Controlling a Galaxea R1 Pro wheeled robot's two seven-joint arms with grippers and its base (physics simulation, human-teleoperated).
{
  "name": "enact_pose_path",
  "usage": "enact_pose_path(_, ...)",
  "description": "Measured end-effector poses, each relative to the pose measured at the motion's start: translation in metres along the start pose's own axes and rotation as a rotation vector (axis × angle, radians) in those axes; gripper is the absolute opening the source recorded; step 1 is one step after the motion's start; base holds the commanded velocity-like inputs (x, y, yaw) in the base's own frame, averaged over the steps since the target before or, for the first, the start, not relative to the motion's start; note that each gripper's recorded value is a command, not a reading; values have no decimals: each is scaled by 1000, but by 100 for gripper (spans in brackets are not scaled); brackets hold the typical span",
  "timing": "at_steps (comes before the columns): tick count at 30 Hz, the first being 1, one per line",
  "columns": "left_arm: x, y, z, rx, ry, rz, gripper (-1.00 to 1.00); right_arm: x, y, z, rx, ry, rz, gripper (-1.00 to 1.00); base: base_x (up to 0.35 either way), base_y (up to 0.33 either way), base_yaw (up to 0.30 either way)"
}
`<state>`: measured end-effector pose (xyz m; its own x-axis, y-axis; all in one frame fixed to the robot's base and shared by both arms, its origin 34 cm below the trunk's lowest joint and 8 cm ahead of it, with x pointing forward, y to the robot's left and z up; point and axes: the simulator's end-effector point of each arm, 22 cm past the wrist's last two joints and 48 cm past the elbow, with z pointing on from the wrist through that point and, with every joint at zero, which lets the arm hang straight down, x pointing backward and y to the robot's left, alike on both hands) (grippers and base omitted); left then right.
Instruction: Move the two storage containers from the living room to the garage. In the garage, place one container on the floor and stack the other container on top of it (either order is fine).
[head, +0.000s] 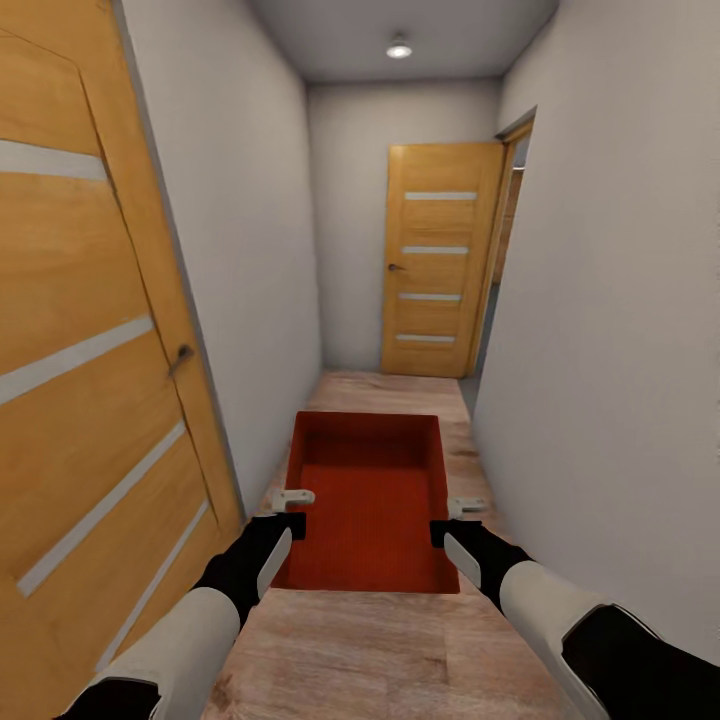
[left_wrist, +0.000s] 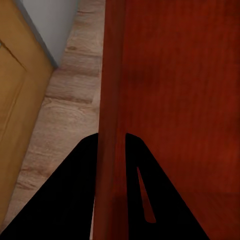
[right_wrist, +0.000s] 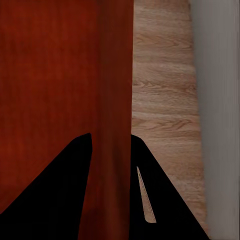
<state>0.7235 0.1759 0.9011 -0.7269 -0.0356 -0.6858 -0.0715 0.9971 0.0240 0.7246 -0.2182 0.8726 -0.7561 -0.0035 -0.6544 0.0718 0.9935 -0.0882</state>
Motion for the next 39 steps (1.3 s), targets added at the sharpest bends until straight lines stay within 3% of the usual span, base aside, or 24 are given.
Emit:
enact_pose_path(13, 0, 0, 0, 0, 0, 0, -100, 0, 0, 0, 0, 0, 0, -100, 324, 0, -207)
enact_pose_path(39, 0, 0, 0, 0, 0, 0, -100, 0, 0, 0, 0, 0, 0, -100, 324, 0, -7)
